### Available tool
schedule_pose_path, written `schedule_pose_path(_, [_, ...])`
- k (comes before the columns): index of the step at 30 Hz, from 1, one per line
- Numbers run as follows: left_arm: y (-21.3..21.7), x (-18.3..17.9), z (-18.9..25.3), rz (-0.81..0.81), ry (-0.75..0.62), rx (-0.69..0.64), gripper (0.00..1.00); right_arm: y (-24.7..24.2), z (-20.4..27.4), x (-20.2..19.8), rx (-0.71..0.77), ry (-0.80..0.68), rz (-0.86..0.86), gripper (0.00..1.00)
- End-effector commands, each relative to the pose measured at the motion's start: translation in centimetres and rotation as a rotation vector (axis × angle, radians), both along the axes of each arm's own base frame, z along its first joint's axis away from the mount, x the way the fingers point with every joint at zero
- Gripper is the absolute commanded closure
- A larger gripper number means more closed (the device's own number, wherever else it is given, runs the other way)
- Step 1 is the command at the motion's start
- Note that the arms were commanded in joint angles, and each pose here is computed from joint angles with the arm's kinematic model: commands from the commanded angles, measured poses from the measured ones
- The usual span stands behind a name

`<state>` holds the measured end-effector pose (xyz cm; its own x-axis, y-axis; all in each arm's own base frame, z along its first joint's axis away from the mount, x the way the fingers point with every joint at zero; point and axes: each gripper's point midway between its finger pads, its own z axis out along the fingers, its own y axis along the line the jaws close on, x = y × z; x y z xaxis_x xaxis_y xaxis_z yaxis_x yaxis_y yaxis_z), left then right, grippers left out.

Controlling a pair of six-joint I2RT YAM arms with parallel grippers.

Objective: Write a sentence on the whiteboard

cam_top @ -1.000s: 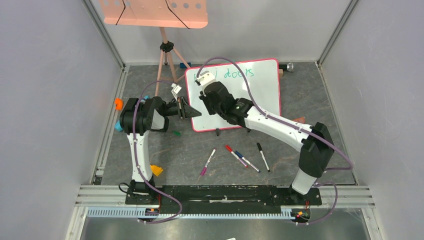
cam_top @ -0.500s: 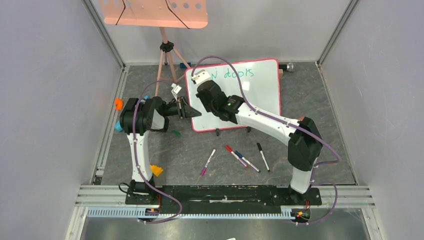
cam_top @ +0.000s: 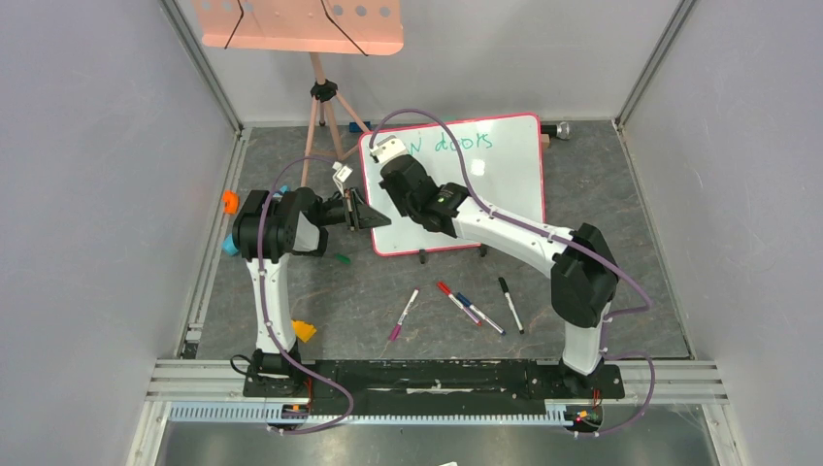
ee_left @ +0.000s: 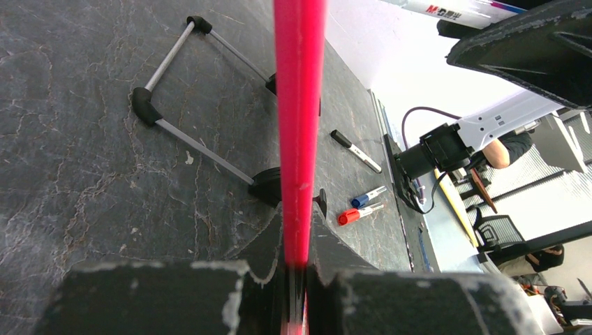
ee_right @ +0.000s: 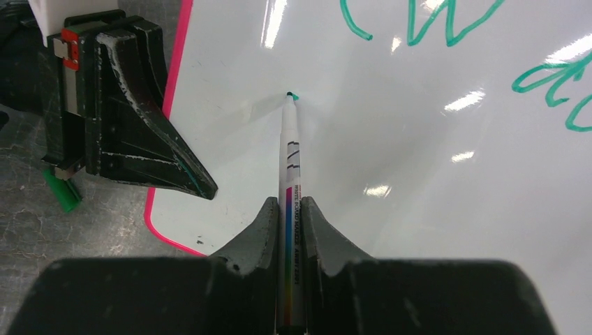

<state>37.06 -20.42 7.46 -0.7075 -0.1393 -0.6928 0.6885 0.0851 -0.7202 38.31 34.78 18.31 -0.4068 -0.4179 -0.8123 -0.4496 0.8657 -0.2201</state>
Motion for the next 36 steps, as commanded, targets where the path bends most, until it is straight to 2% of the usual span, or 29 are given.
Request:
schedule_pose_path(1, [0.7,2.2,-1.4,0.116,-0.032,-0.003,0.98,0.9,1.4,1.1,0.016,-0.039,0.005,1.00])
schedule_pose_path(14, [0.7,2.2,-1.4,0.117,-0.032,-0.003,0.98,-1.1,0.0,-0.5,-0.047,0.004,0.024,1.00])
schedule_pose_path(25, [0.7,2.2,-1.4,0.116,-0.033,-0.003,0.98,-3.2,0.9,0.8,-0.055,-0.014,-0.038,1.00])
schedule_pose_path(36, [0.7,2.2,-1.4,0.117,-0.035,-0.003,0.98,-1.6,1.2,2.0,-0.016,-0.013,-0.011,1.00])
